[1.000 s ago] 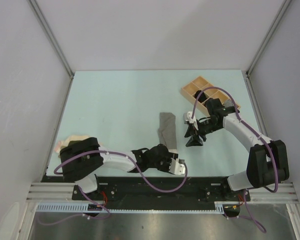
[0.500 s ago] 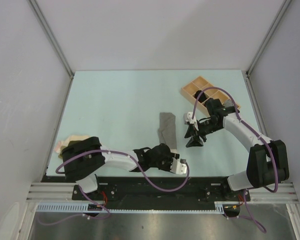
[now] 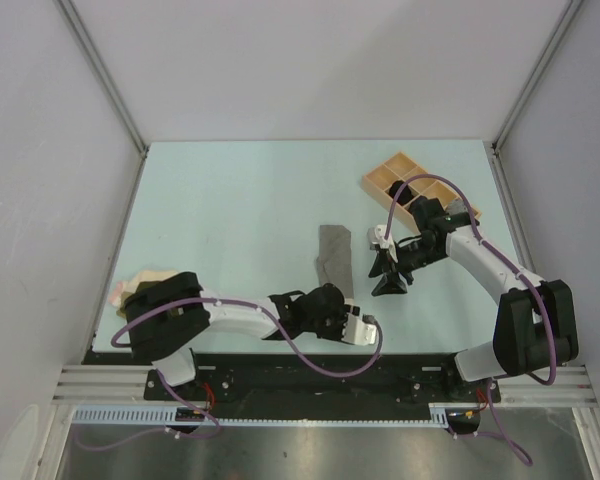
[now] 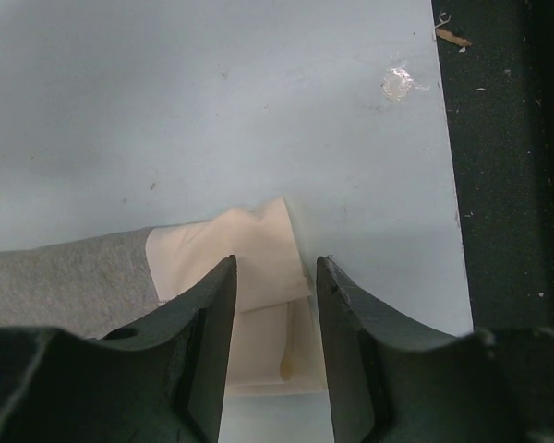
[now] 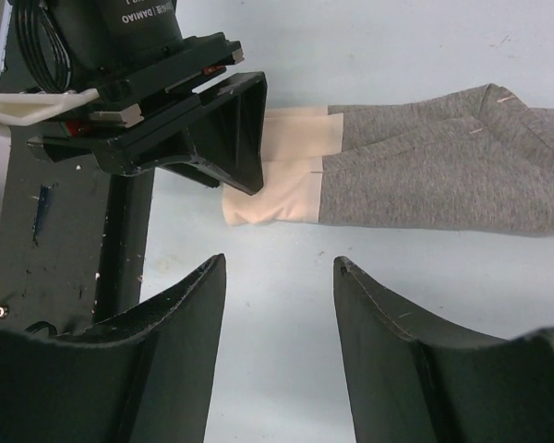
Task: Roll the underwear
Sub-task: Roll the underwear to the center of the board.
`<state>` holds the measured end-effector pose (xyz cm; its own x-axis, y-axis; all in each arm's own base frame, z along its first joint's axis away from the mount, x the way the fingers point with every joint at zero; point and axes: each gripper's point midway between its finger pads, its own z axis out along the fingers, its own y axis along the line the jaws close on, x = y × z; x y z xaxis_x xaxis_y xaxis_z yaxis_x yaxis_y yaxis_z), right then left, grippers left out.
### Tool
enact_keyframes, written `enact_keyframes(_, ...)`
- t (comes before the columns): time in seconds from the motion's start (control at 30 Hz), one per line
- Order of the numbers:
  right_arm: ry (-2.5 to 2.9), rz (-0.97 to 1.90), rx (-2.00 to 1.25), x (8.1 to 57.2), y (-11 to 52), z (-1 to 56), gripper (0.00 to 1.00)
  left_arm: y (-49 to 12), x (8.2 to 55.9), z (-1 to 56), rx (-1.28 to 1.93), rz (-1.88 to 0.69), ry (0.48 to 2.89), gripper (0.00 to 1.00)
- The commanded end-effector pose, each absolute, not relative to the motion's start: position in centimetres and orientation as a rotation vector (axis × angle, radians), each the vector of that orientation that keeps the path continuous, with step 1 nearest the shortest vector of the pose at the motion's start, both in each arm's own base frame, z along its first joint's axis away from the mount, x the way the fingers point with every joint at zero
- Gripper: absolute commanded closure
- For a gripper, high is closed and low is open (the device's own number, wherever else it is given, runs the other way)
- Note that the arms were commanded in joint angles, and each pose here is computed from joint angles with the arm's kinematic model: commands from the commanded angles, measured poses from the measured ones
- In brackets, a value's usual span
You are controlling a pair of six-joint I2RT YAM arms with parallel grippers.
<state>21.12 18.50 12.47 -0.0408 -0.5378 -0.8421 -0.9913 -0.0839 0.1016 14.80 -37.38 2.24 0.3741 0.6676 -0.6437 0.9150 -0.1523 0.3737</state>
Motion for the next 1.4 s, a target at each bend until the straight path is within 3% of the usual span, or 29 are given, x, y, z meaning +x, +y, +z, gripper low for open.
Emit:
enact_keyframes(0.0, 1.559, 1.035, -1.662, 21.1, 18.9, 13.8, 0.46, -32.9, 12.6, -2.3, 2.07, -0.422, 1.615, 0.55)
enact_keyframes(0.4, 1.56, 1.038, -1.686, 20.8, 18.7, 13.3, 0.46, -33.2, 12.8, -1.2, 1.96, -0.428, 1.764, 0.57)
enact_keyframes(0.53, 1.564, 1.04, -1.688, 20.8, 18.7, 13.2, 0.46, -33.1, 13.1, -1.1, 1.945, -0.42, 1.798, 0.67)
enact_keyframes(0.63, 1.568, 1.043, -1.695, 20.8, 18.7, 13.0, 0.46, -32.8, 13.7, -1.0, 1.921, -0.39, 1.827, 0.68)
enact_keyframes(1.07, 1.592, 1.053, -1.774, 19.9, 19.0, 11.5, 0.46, -34.1, 15.1, 4.8, 1.672, -0.513, 1.785, 0.52)
enact_keyframes(1.37, 1.559, 0.882, -1.908, 19.3, 21.2, 9.5, 0.45, -31.9, 16.7, 11.0, 1.328, -0.644, 1.776, 0.48)
